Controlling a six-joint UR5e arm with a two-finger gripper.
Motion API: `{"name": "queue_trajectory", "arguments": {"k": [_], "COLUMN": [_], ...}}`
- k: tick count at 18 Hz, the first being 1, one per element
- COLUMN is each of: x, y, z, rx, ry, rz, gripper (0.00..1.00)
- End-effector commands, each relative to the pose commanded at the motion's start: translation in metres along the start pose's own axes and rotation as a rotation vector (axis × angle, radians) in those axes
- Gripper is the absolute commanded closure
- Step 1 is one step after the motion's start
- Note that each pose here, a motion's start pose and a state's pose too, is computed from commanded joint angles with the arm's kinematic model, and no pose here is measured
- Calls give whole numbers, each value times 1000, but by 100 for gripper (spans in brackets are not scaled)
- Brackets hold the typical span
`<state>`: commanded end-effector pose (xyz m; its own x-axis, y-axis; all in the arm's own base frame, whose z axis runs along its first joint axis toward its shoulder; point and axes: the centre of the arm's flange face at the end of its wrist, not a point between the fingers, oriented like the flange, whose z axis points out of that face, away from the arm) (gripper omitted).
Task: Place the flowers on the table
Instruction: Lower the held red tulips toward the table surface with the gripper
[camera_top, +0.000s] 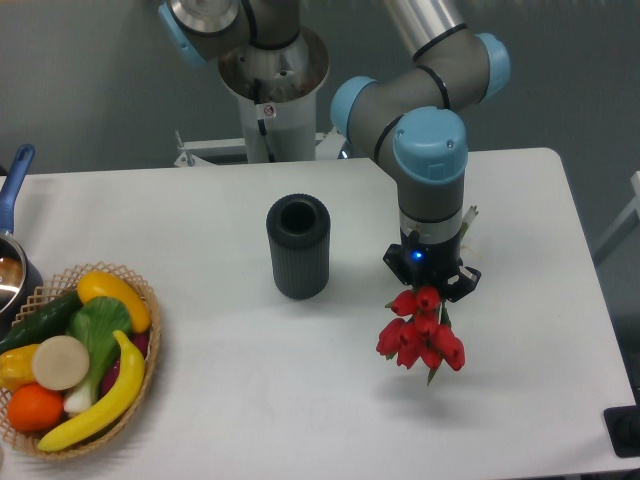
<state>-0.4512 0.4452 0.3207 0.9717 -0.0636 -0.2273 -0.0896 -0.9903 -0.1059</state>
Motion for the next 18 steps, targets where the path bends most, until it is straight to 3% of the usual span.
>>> {"name": "queue_trajectory", "arguments": {"k": [18], "x": [33], "y": [-68], "z": [42], "rx": [13], "ry": [51], "rz": [102], "gripper": [77]}}
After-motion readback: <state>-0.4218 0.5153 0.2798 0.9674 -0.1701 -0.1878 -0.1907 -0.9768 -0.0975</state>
